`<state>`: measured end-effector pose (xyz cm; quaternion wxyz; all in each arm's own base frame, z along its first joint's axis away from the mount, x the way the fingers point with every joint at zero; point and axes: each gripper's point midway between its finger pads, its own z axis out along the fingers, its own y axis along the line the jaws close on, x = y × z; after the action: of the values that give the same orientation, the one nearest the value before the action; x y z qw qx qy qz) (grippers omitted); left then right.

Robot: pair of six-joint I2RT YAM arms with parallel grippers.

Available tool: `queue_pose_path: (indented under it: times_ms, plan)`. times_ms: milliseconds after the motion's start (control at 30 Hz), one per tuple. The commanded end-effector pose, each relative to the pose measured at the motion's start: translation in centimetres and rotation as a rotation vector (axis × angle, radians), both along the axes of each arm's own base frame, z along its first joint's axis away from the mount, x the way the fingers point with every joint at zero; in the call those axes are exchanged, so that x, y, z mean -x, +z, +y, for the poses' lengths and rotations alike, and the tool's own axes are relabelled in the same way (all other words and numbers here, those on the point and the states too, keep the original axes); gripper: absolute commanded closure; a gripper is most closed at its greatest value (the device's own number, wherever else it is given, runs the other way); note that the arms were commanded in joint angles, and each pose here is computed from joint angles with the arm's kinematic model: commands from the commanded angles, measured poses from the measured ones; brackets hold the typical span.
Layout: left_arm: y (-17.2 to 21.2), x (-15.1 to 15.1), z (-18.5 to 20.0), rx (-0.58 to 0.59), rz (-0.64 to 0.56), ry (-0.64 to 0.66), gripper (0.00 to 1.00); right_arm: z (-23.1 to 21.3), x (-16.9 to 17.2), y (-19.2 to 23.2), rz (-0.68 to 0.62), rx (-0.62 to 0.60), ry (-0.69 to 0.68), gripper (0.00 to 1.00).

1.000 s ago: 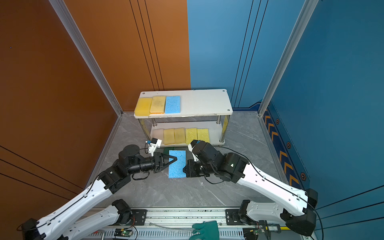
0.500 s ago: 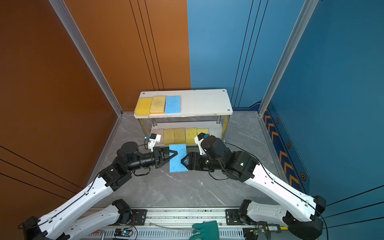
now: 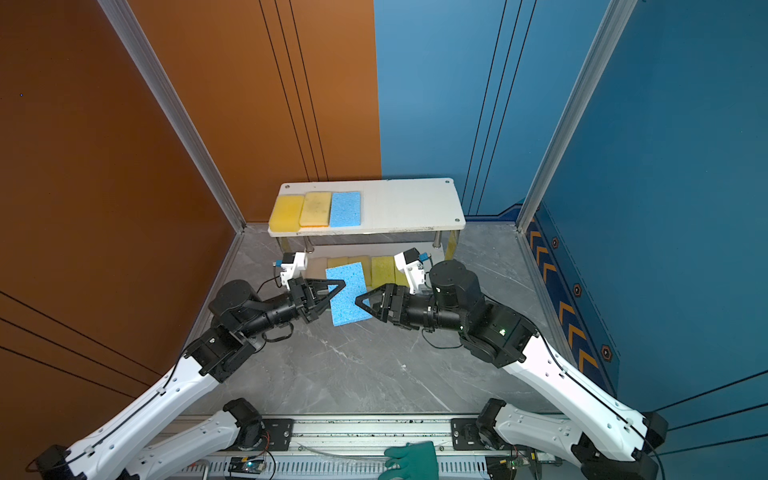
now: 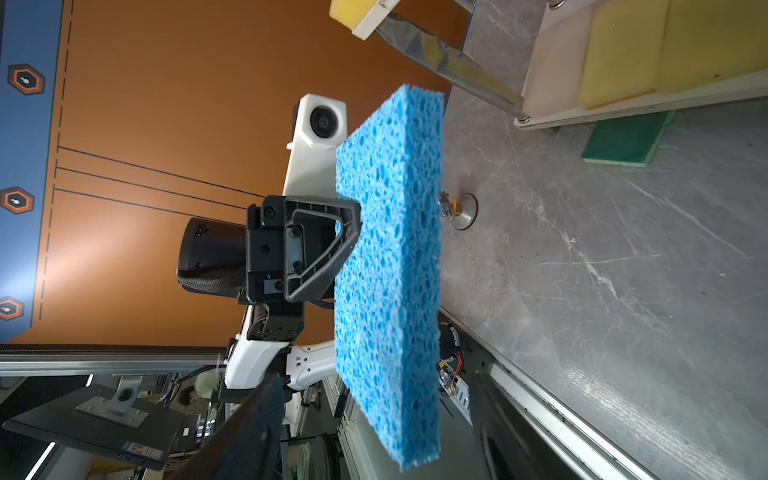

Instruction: Place and organize the cleaning sponges onto the shelf

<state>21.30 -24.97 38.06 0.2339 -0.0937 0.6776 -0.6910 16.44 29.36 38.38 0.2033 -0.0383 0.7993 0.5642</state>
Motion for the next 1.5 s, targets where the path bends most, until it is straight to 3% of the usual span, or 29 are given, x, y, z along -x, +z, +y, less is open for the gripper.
queue_pose_path:
  times_ms: [0,167,400,733,833,1033,1233,1300,1367,1467]
  plan:
    - [2.9,-0.1,0.7,0.065,-0.053,0.033,0.84,0.5,0.7,1.3,-0.009,-0.056,0.041,0.29]
    - [3.4,-0.1,0.6,0.070,-0.061,0.034,0.84,0.8,1.0,1.1,0.000,-0.075,0.048,0.34]
    - [3.6,0.1,0.6,0.074,-0.065,0.035,0.84,1.4,1.1,0.9,0.001,-0.087,0.042,0.50]
    - [3.5,0.6,1.0,0.081,-0.066,0.032,0.84,0.8,0.5,0.8,-0.013,-0.085,-0.010,0.53]
    - [3.6,0.6,1.2,0.085,-0.067,0.034,0.84,0.8,0.5,0.9,-0.014,-0.086,-0.015,0.59]
    - [3.5,0.9,1.6,0.091,-0.064,0.038,0.84,1.2,0.6,0.6,-0.012,-0.079,-0.014,0.82]
    - [2.7,0.9,1.7,0.086,-0.045,0.042,0.84,1.2,0.8,0.5,-0.021,-0.076,-0.023,0.88]
    - [2.1,0.5,1.6,0.062,-0.025,0.051,0.77,0.8,0.7,0.9,-0.035,-0.083,-0.036,0.89]
    - [1.9,-0.4,1.6,0.023,-0.012,0.063,0.57,0.2,0.5,1.5,-0.056,-0.087,-0.058,0.89]
    - [2.7,-2.0,1.1,-0.033,-0.025,0.068,0.46,-1.3,-0.2,3.0,-0.084,-0.092,-0.096,0.89]
